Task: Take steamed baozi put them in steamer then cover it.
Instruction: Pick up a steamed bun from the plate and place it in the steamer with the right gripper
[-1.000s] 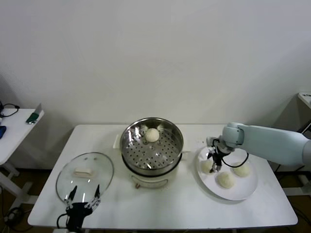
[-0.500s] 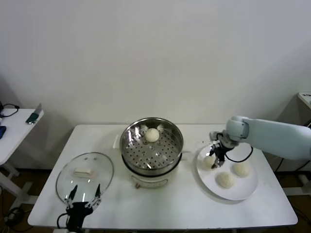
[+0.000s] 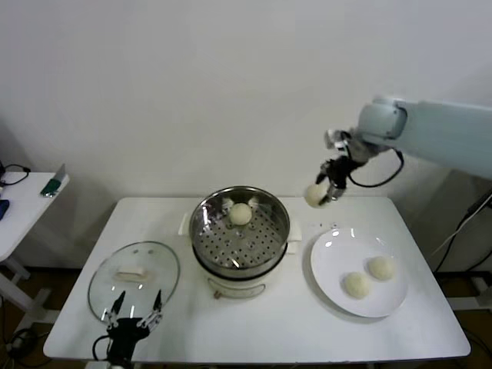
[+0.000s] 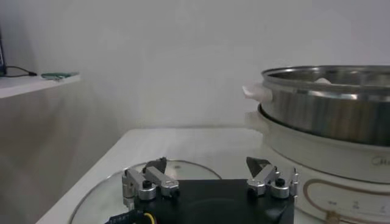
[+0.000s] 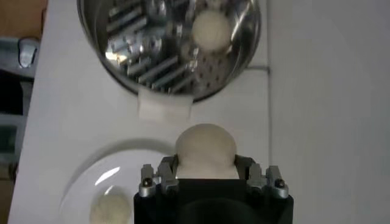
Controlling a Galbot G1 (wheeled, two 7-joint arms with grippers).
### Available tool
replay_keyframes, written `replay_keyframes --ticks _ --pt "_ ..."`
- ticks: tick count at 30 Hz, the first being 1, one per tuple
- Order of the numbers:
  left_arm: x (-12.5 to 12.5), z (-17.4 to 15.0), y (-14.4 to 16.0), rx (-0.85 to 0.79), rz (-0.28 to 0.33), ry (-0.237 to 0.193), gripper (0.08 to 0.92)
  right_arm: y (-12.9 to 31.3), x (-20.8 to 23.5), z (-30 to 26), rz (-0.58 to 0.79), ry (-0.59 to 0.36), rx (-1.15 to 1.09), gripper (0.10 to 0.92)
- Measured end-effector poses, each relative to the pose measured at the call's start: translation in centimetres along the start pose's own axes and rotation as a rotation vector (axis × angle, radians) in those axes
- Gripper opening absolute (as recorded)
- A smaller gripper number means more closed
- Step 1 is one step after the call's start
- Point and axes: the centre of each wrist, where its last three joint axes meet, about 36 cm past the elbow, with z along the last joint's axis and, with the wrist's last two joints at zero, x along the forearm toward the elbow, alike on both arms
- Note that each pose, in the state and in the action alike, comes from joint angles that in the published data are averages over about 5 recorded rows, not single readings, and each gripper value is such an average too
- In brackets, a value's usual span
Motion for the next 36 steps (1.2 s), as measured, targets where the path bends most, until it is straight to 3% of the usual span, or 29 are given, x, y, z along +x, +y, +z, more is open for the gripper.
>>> replay_keyframes --ticks 5,13,26,36 --pt "-0.1 -0.3 0.0 0.002 -0.001 -0.009 0.823 0.4 -0.9 -6.5 -0.010 -0.022 0.051 0.638" --pt "-0.1 -0.4 0.2 0.009 -0.012 -0.010 0.823 1.1 -7.0 -12.9 -0.066 -0.003 0.109 0.637" --pt "-0.2 0.0 0.2 0.014 -0.020 0.003 0.823 1.3 -16.5 -17.1 -0.109 0.025 0.136 0.639" --pt "0.0 0.2 0.5 0.005 -0.022 0.012 0.823 1.6 -21.3 -18.9 -0.105 0.034 0.138 0.654"
